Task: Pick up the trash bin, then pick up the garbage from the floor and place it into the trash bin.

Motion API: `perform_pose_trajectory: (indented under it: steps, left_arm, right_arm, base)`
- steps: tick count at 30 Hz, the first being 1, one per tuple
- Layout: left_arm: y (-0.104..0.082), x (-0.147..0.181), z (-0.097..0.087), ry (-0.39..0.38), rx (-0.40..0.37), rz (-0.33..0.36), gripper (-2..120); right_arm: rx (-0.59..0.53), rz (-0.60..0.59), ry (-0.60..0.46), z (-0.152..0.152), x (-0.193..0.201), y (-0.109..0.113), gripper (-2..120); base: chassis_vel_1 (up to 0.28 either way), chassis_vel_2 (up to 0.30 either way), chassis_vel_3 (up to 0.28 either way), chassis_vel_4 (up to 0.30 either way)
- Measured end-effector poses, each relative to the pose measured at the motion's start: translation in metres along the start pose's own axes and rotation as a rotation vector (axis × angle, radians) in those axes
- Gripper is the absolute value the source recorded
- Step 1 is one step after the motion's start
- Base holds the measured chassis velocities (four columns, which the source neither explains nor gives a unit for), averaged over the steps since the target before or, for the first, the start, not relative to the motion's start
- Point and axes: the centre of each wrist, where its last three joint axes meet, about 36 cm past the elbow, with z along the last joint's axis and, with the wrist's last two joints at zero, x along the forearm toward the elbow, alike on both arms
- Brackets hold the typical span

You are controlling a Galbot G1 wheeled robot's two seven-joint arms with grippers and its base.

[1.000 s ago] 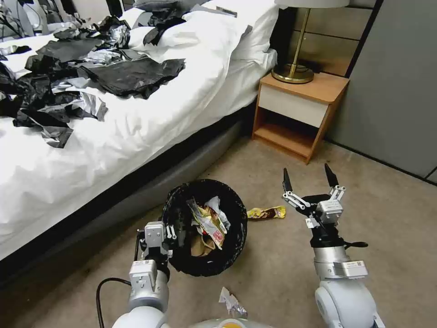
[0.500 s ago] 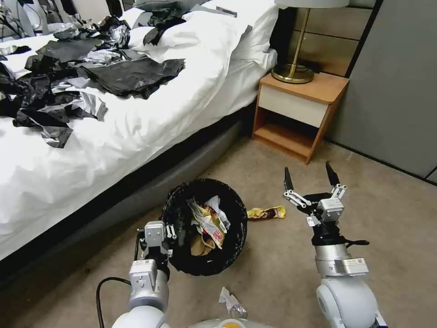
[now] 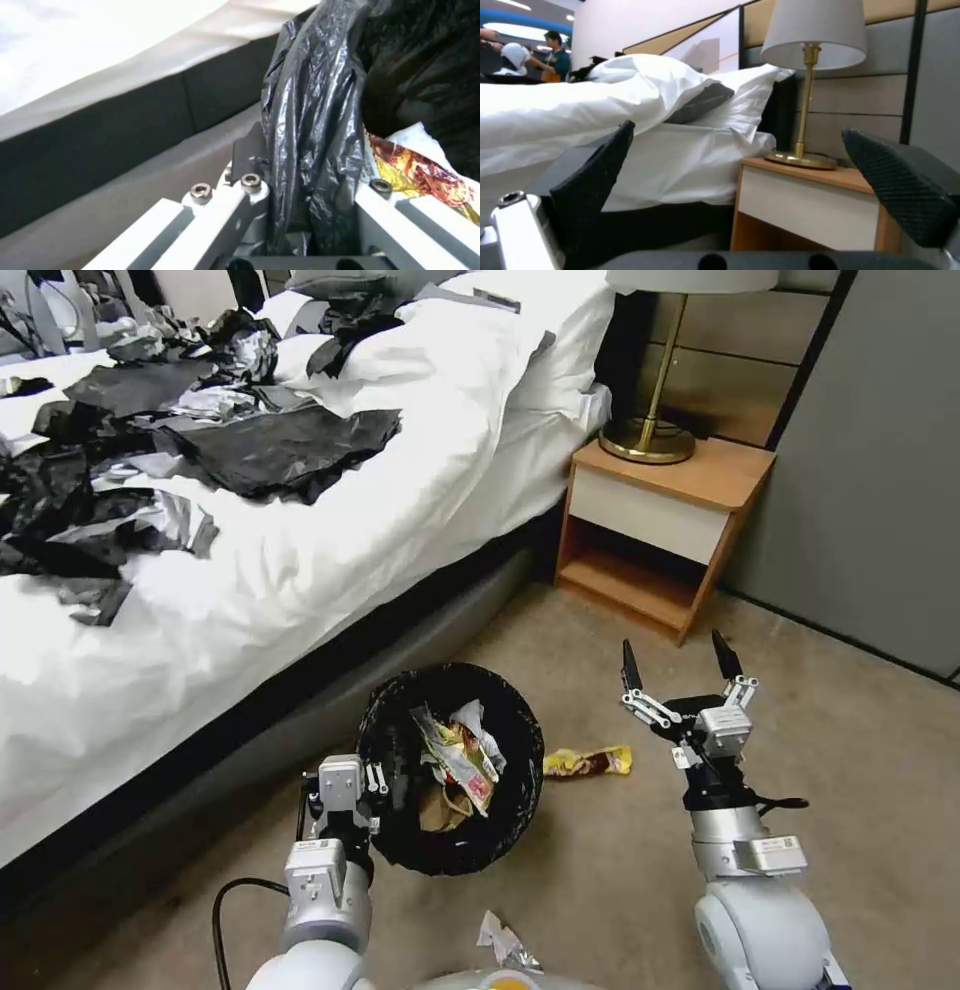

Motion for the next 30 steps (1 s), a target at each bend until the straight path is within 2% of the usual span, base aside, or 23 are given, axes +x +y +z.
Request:
perform_pose_trajectory:
  steps: [9,13,21,30]
  left_arm:
    - [0.000,0.001,0.001,0.003,-0.001,0.000,1]
    - [0.000,0.001,0.001,0.002,-0.001,0.000,1]
    - [-0.001,0.002,0.000,0.000,0.000,0.000,1]
    - [-0.001,0.004,0.001,-0.001,0.000,-0.001,1]
  right_arm:
    - [0.009,-0.018,-0.036,0.003,0.001,0.000,100]
    - [0.008,-0.025,-0.059,0.004,0.001,0.000,100]
    - [0.039,-0.042,-0.070,0.005,0.001,-0.002,100]
    - [0.093,-0.082,-0.034,0.013,0.003,-0.013,100]
  base:
    - [-0.235,0.234,0.234,-0.242]
    - [-0.146,0.155,0.145,-0.092]
    - [0.010,-0.002,-0.018,0.008]
    - [0.006,-0.002,-0.006,0.002]
